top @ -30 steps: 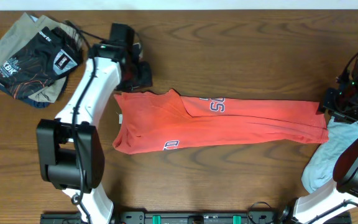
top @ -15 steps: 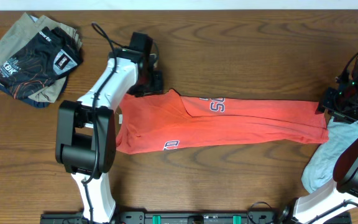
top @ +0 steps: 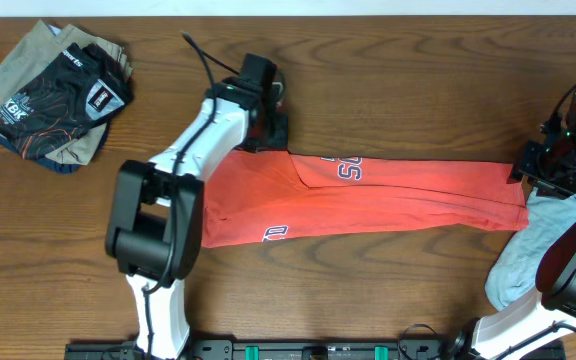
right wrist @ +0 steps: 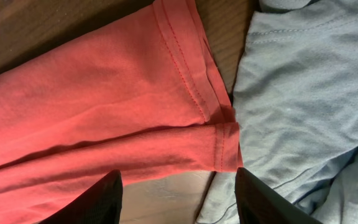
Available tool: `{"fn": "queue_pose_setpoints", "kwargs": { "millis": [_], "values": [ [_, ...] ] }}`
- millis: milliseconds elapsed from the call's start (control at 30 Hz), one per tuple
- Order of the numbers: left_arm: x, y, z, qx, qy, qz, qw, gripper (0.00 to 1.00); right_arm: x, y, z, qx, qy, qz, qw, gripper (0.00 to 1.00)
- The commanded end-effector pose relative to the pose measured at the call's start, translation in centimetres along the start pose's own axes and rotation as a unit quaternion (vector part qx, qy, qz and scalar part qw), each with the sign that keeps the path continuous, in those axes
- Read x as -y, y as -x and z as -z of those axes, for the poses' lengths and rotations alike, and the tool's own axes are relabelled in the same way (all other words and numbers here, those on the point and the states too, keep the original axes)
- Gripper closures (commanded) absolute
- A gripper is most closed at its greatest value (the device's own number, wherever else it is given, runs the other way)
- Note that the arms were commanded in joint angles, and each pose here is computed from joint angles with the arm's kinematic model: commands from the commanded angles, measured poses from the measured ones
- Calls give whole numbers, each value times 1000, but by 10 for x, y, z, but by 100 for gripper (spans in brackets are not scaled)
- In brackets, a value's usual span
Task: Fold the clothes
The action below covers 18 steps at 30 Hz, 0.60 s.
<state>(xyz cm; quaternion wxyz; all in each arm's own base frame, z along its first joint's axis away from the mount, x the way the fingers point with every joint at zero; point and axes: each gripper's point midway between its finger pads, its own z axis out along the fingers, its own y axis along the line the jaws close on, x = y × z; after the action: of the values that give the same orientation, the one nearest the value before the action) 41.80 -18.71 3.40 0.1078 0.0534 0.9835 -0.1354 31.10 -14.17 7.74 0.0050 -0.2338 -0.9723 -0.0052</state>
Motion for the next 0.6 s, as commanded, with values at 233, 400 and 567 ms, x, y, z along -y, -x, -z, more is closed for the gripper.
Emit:
{"fn": "queue_pose_setpoints", "kwargs": {
  "millis": [233,400,567],
  "values": [
    [-7,5,-24,5,12,-12,1000,62,1,-2,-2,-5,3,-1,1000,44],
    [-7,5,-21,5,12,-12,1000,93,1,-2,-2,-5,3,-1,1000,44],
    [1,16,1,28,6,-15,999,94,1,-2,-2,-5,3,-1,1000,44]
  ]
}}
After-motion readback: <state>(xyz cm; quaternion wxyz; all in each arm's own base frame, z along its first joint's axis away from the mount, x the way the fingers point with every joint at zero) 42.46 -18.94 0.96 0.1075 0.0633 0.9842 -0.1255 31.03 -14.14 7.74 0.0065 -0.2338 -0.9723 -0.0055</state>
